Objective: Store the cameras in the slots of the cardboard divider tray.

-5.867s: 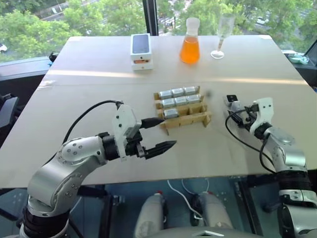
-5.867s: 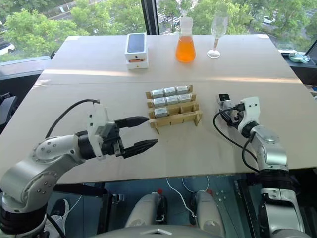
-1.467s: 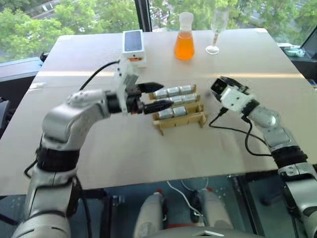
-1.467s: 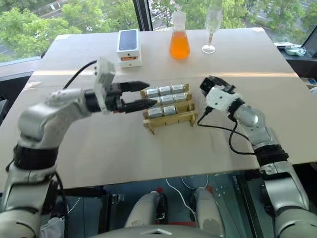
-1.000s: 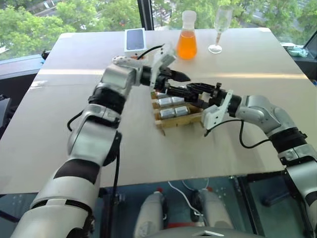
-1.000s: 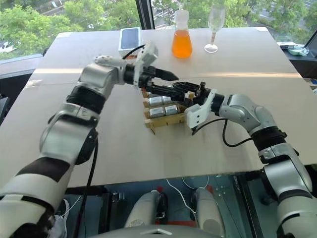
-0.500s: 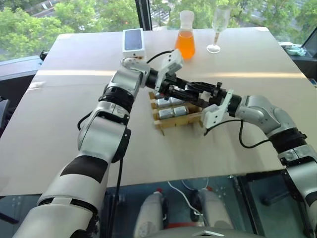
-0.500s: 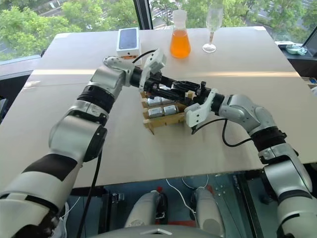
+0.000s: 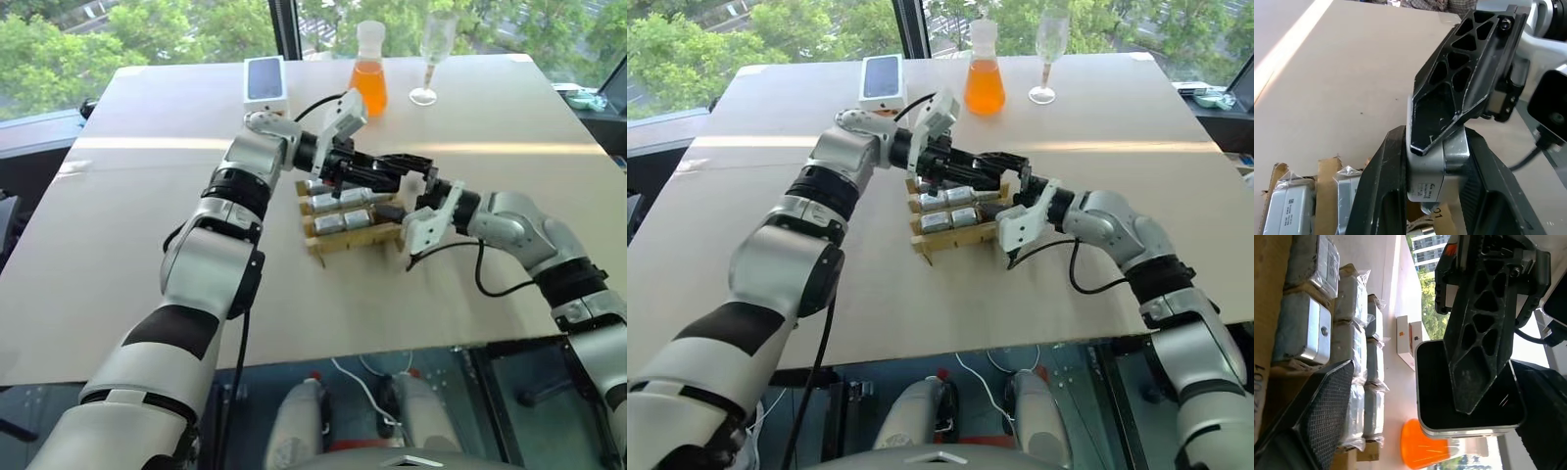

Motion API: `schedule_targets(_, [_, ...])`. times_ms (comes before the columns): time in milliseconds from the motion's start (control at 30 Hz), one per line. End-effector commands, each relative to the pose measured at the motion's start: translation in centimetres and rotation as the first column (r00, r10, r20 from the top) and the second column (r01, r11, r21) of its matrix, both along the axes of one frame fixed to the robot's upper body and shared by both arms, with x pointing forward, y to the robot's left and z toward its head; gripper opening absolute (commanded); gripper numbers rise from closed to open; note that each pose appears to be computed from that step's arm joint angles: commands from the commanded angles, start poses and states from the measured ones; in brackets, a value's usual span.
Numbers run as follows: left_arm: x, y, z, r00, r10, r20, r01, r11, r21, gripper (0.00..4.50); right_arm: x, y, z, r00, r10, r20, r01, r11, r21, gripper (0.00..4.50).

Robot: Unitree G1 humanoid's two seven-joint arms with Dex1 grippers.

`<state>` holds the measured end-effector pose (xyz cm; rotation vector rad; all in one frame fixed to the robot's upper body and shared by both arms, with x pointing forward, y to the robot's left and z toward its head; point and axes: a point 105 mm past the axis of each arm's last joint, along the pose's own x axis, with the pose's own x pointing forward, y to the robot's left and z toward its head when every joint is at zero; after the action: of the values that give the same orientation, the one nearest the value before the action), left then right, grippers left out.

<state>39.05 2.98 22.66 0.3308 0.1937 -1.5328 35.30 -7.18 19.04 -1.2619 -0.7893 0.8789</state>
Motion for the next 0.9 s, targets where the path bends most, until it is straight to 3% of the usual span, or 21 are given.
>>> schedule_targets(33, [0.7,-0.6,1.9,0.995,0.053,0.083,-0.047,0.996,-0.07,0.76,-0.4,-3.0,-0.2,0.985,-0.039,-0.168,0.056,0.994,0.098,4.46])
schedule_targets(133, [1.0,-1.1,0.9,0.994,0.082,0.073,-0.075,0.994,-0.083,0.76,-1.4,-5.8,-0.8,0.916,-0.025,-0.401,0.134,0.96,0.246,4.46])
schedule_targets(233, [1.2,-1.5,-0.6,0.991,0.099,0.087,-0.093,0.994,-0.062,0.76,-3.2,-8.3,-2.0,0.798,0.046,-0.601,0.237,0.893,0.383,4.46])
schedule_targets(367, [1.2,-1.8,-1.5,0.99,0.107,0.089,-0.101,0.993,-0.063,0.76,-6.0,-9.9,-3.7,0.637,0.179,-0.75,0.375,0.778,0.504,4.46])
schedule_targets(500, [1.1,-2.1,-2.3,0.989,0.108,0.096,-0.104,0.993,-0.052,0.76,-8.6,-10.7,-5.4,0.557,0.307,-0.772,0.436,0.683,0.586,4.46])
schedule_targets(667, [1.0,-2.3,-3.3,0.989,0.104,0.101,-0.1,0.994,-0.044,0.76,-10.9,-11.4,-6.0,0.592,0.408,-0.695,0.421,0.579,0.699,4.46])
schedule_targets(900, [1.0,-2.3,-4.5,0.986,0.113,0.126,-0.113,0.994,-0.01,0.76,-12.6,-11.0,-7.4,0.559,0.432,-0.707,0.388,0.617,0.684,4.46])
